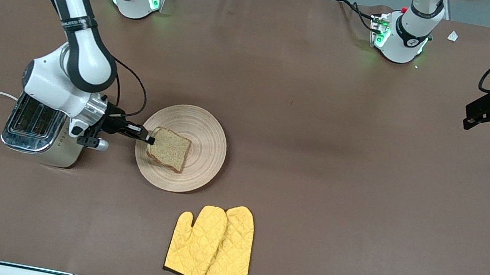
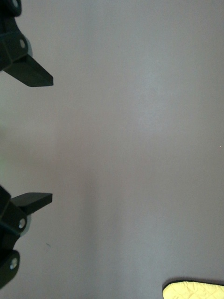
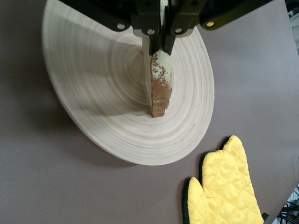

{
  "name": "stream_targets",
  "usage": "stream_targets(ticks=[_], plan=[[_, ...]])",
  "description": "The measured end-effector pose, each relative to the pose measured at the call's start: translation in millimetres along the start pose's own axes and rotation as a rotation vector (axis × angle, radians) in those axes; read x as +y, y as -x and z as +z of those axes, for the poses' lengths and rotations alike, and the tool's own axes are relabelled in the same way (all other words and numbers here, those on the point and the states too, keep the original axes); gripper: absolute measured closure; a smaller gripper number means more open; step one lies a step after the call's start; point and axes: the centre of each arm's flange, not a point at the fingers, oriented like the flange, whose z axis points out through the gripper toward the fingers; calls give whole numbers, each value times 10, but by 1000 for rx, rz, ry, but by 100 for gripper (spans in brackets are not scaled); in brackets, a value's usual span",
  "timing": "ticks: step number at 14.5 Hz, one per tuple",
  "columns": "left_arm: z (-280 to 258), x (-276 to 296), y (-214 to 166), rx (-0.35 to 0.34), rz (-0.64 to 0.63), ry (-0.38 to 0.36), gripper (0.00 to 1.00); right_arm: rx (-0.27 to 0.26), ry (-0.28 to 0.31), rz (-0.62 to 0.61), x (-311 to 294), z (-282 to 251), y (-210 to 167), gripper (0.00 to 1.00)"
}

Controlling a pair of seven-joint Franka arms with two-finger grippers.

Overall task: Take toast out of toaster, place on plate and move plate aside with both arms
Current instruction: 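Lower the bread onto the plate and open the right gripper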

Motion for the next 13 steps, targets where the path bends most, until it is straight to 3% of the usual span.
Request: stream_targets(ticks=[2, 3, 11, 12, 13], plan=[[1, -18, -2, 0, -3, 0, 0, -9, -3, 17, 173, -53, -3, 93], [0, -19, -2, 0, -3, 0, 0, -9, -3, 22, 219, -65, -2, 88], [-98, -28, -2, 21, -2, 3, 0, -13, -2, 20, 232, -53, 13, 6], [-98, -28, -2, 21, -2, 3, 0, -13, -2, 20, 231, -52, 13, 0], [-99, -29, -2, 21, -2, 3, 0, -13, -2, 19, 229, -50, 14, 0]])
